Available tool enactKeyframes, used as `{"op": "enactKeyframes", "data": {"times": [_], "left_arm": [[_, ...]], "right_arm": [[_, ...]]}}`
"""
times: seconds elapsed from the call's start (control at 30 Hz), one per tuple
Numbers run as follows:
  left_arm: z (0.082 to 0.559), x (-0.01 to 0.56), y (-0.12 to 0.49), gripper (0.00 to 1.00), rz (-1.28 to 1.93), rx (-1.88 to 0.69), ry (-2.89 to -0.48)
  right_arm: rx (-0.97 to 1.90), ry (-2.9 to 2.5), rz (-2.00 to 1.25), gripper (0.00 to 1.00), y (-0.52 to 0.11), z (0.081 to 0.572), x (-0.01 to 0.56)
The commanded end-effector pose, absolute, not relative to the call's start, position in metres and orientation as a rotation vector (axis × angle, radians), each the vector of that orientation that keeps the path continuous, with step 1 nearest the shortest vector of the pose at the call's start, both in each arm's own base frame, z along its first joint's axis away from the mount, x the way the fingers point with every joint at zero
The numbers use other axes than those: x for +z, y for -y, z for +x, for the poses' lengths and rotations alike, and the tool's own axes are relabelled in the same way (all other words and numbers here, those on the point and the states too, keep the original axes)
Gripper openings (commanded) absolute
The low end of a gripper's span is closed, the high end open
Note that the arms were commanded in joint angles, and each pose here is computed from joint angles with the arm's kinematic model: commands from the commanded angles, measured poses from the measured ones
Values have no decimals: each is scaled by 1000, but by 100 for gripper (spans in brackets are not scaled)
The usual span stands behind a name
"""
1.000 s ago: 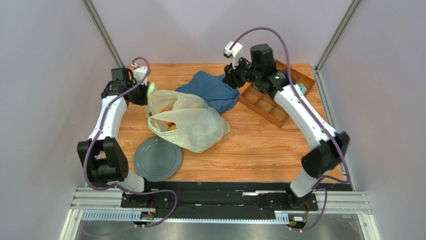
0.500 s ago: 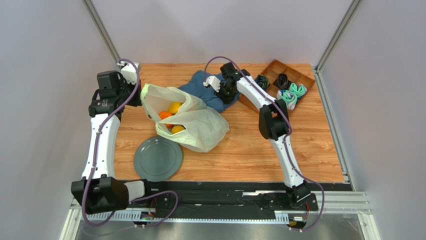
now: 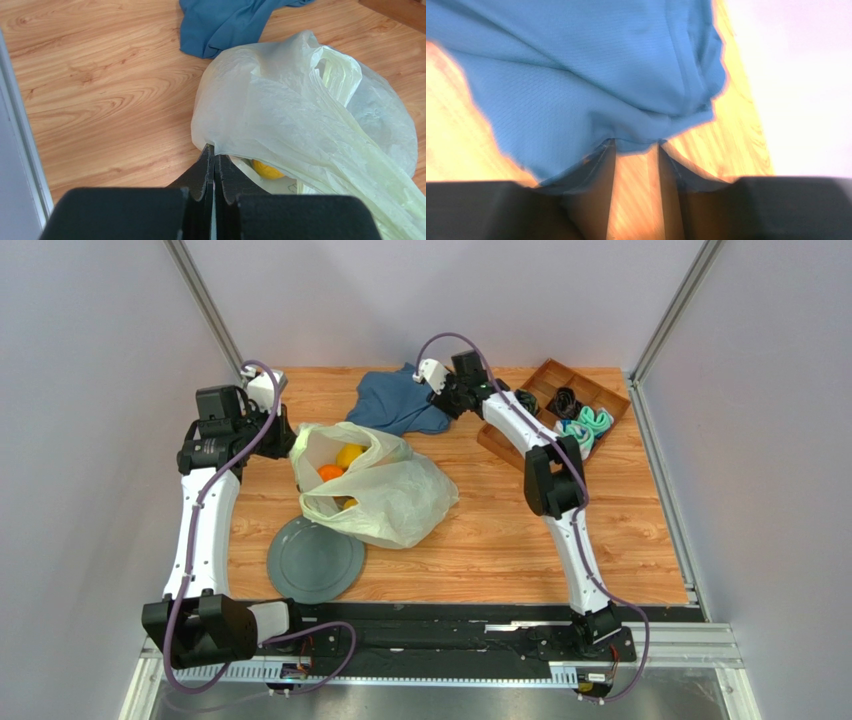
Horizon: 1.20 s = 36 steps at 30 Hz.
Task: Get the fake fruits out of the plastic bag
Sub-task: Move the distractor to the center of the board, then adjust the plastic bag at the center of the board.
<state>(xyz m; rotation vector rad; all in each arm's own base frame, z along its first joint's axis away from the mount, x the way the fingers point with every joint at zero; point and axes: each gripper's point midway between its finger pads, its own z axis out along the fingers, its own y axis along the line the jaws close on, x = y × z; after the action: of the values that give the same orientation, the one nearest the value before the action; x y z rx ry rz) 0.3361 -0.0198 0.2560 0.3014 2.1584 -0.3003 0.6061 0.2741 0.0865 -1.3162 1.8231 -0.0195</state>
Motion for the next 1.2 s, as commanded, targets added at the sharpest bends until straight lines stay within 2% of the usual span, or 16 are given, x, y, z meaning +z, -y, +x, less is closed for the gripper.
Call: {"op": "enactKeyframes", "data": {"times": [0.0, 0.07, 0.1, 0.13, 0.17, 0.23, 0.3, 0.5, 0.73, 0.83, 0.87, 0.97, 1.17], "left_arm": [[338, 263, 30, 0, 305, -372, -2119], [337, 262, 32, 0, 300, -383, -2119], [337, 263, 32, 0, 299, -387, -2113], [336, 263, 34, 0, 300, -400, -2114], [335, 263, 35, 0, 301, -407, -2113], [332, 265, 38, 0, 308, -416, -2103], [330, 268, 39, 0, 308, -420, -2094], [321, 268, 42, 0, 312, -436, -2091], [316, 265, 45, 0, 301, -456, -2096], [318, 267, 46, 0, 306, -458, -2090], [319, 268, 46, 0, 307, -462, -2090], [327, 273, 50, 0, 323, -473, -2078], [367, 302, 53, 0, 341, -460, -2010]], "right_arm": [[184, -1636, -1139, 72, -286, 558, 248], [353, -1735, -1161, 81, -287, 515, 236], [549, -1817, -1211, 84, -293, 475, 223], [643, -1817, -1258, 94, -295, 446, 230], [737, -1875, -1308, 100, -293, 419, 211], [866, -1925, -1416, 100, -291, 374, 198], [889, -2006, -1473, 100, -287, 352, 173], [954, -2280, -1514, 100, -284, 345, 118], [985, -2386, -1581, 100, -292, 345, 105], [890, -2395, -1604, 63, -292, 351, 93], [864, -2369, -1604, 39, -294, 359, 98], [758, -2405, -1607, 0, -287, 375, 90], [391, -2105, -1343, 0, -289, 489, 144]]}}
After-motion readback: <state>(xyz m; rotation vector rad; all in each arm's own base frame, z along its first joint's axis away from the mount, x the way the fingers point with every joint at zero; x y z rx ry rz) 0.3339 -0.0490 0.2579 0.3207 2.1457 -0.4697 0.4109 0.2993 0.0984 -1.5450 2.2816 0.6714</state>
